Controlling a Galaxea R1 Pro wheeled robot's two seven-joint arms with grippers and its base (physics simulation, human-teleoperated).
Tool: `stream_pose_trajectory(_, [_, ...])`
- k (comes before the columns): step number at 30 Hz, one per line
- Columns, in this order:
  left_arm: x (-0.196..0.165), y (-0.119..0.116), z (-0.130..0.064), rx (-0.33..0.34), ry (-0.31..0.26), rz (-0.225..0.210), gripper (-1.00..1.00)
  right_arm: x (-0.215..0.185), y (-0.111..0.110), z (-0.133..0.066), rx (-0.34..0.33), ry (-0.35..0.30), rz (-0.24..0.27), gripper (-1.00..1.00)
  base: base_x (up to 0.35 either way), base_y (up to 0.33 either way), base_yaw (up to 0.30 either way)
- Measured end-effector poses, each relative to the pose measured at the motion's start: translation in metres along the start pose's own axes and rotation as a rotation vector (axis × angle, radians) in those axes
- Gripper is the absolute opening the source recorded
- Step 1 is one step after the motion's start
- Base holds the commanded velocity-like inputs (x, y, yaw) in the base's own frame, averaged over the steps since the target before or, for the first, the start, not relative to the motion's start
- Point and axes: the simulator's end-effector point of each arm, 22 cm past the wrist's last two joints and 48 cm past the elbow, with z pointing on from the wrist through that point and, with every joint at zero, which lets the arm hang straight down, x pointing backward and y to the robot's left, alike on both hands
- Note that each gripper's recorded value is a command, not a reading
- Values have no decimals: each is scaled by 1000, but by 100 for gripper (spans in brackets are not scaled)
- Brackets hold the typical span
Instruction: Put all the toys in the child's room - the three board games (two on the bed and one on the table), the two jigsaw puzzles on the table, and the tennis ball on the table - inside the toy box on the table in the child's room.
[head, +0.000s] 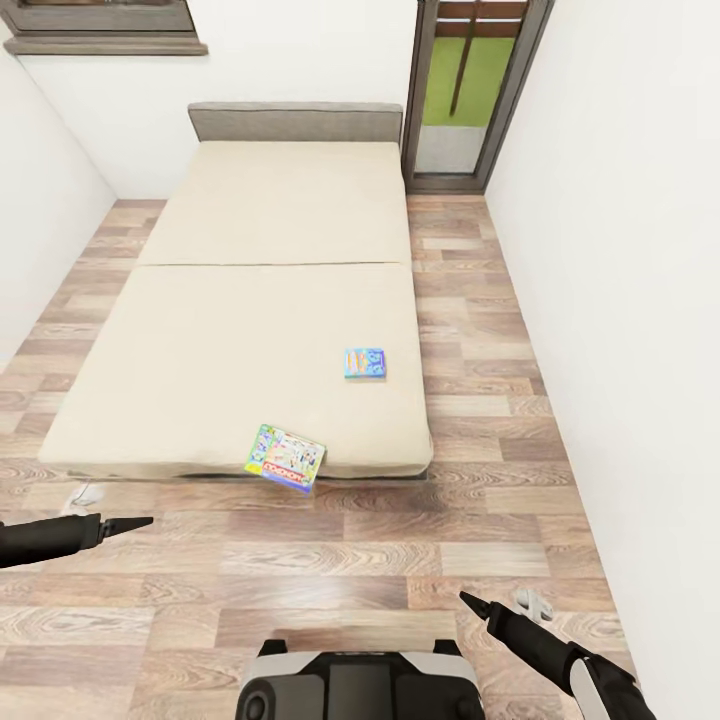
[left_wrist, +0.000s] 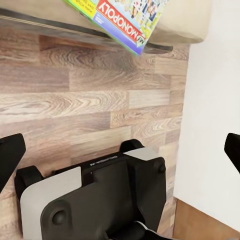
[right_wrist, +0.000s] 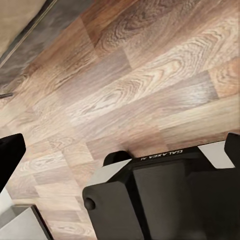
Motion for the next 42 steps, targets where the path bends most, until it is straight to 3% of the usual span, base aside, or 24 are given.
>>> stream_pose_trajectory(42, [-20,-21,-19,10,-50,44,100,-23,22,-10,-34,-50,-34,100,-5,0,0])
